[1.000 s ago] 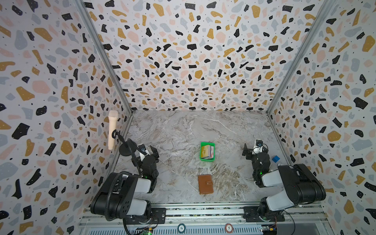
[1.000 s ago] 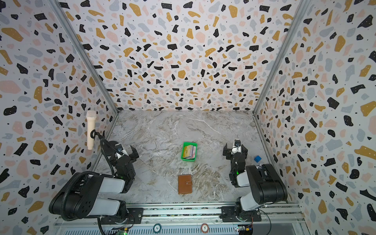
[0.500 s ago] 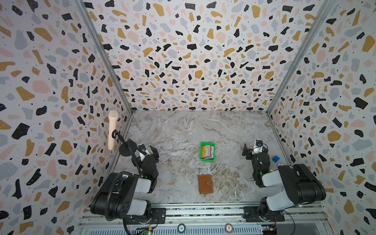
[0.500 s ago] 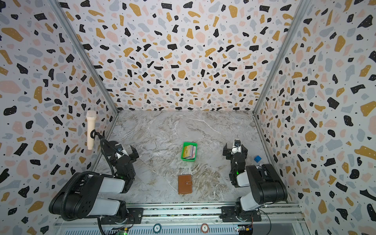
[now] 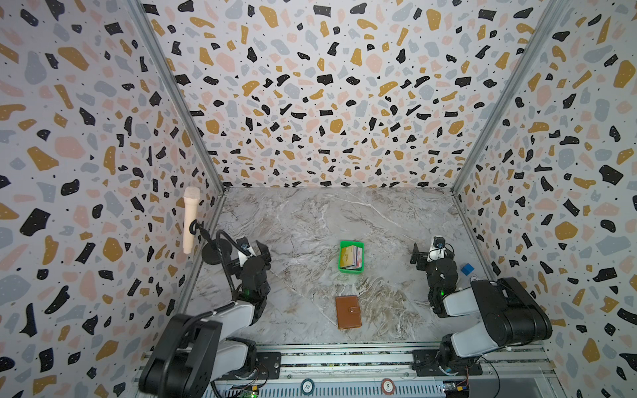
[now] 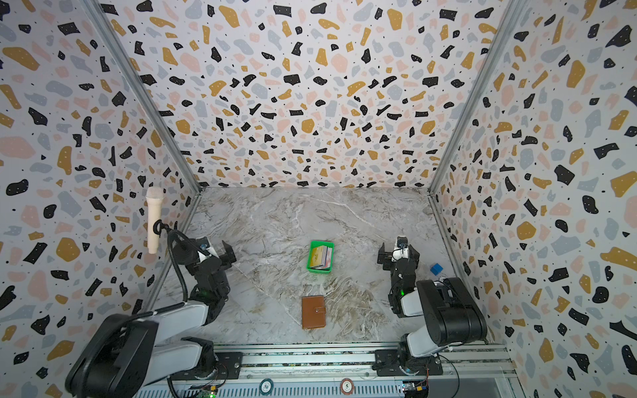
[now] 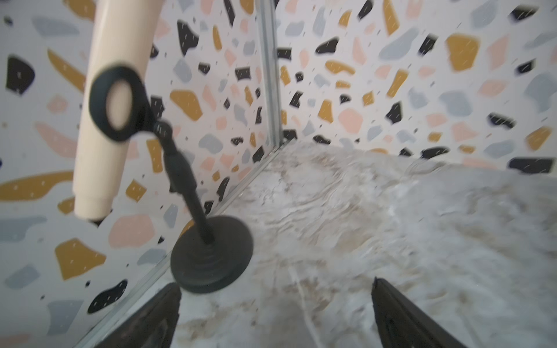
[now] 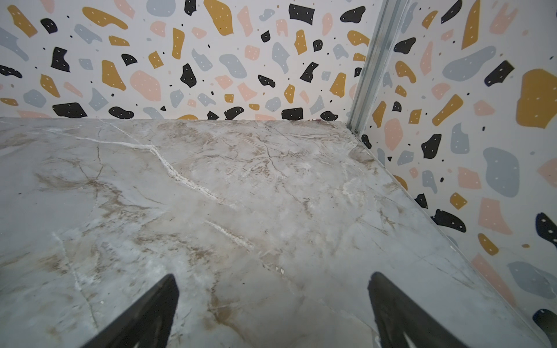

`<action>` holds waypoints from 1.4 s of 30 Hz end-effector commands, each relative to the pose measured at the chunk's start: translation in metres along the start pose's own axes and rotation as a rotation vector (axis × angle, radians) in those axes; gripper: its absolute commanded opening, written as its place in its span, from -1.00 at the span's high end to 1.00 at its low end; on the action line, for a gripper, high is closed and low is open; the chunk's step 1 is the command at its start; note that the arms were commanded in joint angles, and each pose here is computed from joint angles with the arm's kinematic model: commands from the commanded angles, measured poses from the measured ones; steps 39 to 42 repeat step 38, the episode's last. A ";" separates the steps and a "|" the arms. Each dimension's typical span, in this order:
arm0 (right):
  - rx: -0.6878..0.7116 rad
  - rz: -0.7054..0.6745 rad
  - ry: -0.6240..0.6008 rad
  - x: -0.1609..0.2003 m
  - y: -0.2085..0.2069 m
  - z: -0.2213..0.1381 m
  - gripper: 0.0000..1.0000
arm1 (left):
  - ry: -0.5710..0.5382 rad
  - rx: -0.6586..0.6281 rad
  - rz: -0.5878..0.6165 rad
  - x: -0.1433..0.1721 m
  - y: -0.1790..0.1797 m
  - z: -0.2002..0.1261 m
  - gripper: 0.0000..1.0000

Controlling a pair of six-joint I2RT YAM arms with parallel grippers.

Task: Insert credit cards into a card holder
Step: Reset both arms

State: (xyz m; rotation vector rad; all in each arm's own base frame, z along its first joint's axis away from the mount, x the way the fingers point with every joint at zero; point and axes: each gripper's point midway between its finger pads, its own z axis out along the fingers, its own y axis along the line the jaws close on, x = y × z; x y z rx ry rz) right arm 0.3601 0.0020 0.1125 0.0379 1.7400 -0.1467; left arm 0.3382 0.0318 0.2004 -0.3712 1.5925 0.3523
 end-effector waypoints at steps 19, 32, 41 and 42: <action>0.003 0.020 -0.029 -0.011 -0.001 0.002 -0.98 | 0.030 -0.035 0.028 0.063 0.018 0.003 -1.00; 0.003 0.018 -0.023 -0.011 -0.001 0.004 -0.98 | 0.032 -0.029 0.001 0.063 0.023 0.004 -1.00; 0.002 0.021 -0.028 -0.011 -0.001 0.002 -0.98 | 0.032 -0.029 0.002 0.063 0.023 0.004 -1.00; 0.002 0.021 -0.028 -0.011 -0.001 0.002 -0.98 | 0.032 -0.029 0.002 0.063 0.023 0.004 -1.00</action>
